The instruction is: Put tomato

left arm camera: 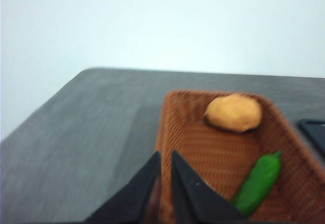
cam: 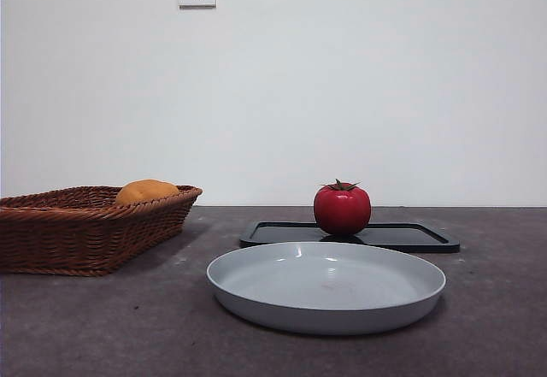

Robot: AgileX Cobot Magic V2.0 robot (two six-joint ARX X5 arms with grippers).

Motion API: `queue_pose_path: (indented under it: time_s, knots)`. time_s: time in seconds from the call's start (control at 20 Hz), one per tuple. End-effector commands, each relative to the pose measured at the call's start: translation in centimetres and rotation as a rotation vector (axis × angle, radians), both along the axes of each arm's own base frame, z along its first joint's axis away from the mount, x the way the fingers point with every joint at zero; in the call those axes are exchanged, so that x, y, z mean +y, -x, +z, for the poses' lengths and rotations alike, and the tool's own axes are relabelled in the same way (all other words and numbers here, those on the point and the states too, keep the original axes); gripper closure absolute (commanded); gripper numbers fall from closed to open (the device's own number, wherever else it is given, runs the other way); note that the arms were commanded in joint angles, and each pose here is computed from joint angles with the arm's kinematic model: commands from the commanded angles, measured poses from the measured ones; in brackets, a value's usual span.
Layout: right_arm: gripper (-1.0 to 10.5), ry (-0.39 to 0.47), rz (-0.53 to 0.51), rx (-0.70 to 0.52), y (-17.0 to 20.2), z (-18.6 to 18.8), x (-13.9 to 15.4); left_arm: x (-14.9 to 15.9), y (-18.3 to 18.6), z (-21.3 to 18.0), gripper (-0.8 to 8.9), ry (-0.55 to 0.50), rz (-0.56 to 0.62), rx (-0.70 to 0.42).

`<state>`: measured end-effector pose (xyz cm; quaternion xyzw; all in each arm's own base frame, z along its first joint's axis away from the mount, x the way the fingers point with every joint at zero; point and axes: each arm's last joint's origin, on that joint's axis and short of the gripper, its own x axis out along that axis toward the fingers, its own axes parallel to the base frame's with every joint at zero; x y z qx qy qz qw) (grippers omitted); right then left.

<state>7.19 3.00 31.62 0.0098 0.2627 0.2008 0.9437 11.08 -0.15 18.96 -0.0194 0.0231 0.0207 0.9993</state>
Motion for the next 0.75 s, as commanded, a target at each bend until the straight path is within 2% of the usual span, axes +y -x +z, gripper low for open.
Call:
queue_pose_path:
  time_s: [0.05,0.15,0.4,0.6,0.75]
  knots:
    - [9.4,-0.011,0.002,-0.013,-0.1,0.3,0.1,0.2,0.3,-1.5,7.85,0.032,0.017,-0.012]
    - [9.4,-0.011,0.002,-0.013,-0.1,0.3,0.1,0.3,0.7,-2.7,7.85,0.031,0.026,0.001]
    - [9.4,-0.011,0.002,-0.013,0.0,0.3,0.1,0.3,1.5,-4.1,7.85,0.052,0.017,0.134]
    - [9.4,-0.012,0.002,-0.016,-0.1,0.3,0.1,0.0,1.5,-4.1,7.85,0.055,-0.067,0.137]
    - [9.4,-0.012,0.002,-0.016,-0.1,0.3,0.1,0.0,1.5,-4.1,7.85,0.055,-0.07,0.137]
